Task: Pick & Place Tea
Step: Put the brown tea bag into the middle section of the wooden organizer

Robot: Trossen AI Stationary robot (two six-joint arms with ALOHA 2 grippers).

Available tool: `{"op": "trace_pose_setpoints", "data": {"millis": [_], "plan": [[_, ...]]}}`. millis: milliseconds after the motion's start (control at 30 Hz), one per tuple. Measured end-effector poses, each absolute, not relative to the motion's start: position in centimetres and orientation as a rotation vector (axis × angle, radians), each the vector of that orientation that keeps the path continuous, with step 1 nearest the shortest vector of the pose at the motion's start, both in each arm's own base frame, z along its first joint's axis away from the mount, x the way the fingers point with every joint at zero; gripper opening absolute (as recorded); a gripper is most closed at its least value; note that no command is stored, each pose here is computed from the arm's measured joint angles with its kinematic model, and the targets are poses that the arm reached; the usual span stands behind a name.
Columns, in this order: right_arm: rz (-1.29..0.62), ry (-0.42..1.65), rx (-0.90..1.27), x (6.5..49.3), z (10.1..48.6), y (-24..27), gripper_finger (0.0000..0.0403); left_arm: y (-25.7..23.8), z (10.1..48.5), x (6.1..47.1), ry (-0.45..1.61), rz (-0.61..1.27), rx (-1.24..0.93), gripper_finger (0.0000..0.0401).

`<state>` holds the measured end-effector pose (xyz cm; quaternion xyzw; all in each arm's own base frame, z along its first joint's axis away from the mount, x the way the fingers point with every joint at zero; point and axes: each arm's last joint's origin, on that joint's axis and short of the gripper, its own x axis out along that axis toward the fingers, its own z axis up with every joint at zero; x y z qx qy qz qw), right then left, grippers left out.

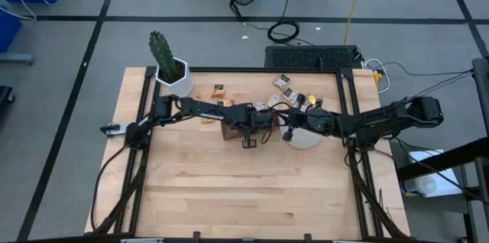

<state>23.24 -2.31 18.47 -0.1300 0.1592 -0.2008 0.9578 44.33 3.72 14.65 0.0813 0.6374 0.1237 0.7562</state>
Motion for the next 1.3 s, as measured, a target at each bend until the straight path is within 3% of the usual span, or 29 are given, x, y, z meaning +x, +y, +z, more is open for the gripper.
{"op": "trace_pose_setpoints", "data": {"millis": [600,1300], "plan": [[-0.407,0.324,-0.263,23.2,18.5,-2.3,0.0,3.6,14.7,44.3,1.38,0.38,0.271,0.0007],[-0.408,0.323,-0.262,23.2,18.5,-2.3,0.0,2.0,14.7,44.4,1.39,0.264,0.309,0.0008]]}}
